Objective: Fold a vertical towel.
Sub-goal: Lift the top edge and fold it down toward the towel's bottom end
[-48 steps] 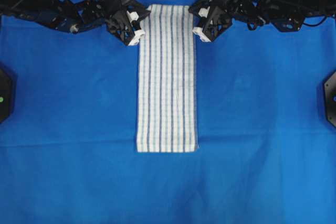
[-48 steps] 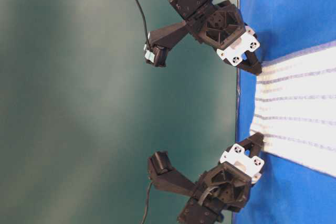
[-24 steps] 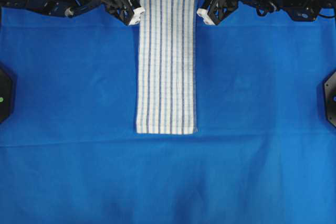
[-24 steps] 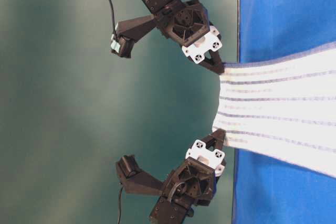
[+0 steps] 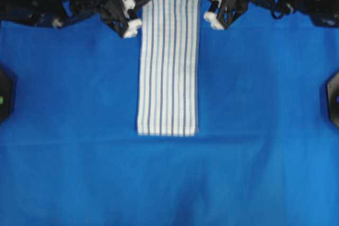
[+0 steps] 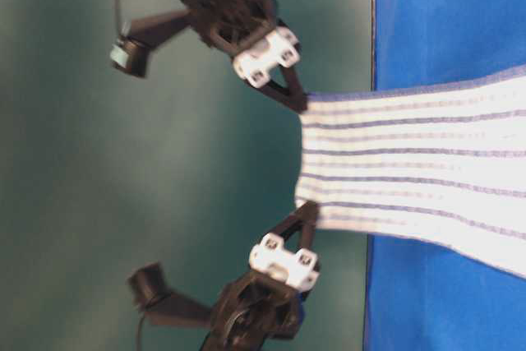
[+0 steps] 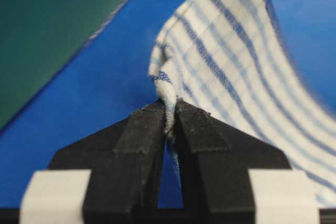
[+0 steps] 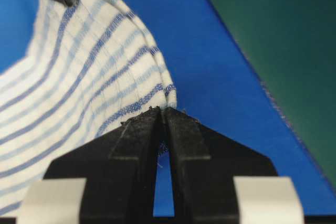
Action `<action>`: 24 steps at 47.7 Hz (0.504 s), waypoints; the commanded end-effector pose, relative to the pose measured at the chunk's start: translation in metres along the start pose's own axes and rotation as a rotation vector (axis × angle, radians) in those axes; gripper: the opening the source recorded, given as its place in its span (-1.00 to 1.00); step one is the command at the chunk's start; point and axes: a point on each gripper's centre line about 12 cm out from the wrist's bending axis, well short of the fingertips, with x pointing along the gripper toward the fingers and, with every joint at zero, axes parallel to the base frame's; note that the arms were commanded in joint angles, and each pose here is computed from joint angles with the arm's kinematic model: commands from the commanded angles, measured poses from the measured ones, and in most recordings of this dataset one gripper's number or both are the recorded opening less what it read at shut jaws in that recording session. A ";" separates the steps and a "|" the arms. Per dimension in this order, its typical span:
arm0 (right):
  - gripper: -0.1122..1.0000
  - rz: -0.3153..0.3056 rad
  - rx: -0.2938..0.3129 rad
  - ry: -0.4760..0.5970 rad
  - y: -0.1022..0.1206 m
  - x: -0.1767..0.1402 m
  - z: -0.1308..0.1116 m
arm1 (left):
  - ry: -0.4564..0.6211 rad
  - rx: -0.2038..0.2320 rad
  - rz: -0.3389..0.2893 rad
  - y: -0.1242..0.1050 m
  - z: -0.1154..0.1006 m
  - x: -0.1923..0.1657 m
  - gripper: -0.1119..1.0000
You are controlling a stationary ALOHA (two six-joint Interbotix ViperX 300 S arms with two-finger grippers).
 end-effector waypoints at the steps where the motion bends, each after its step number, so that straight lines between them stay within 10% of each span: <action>1: -0.68 0.030 -0.020 -0.050 0.014 -0.019 0.012 | -0.054 0.011 -0.032 -0.013 0.015 -0.019 -0.72; 24: -0.68 0.276 -0.131 0.006 0.111 -0.052 -0.021 | 0.027 0.117 -0.296 -0.105 -0.023 -0.066 -0.72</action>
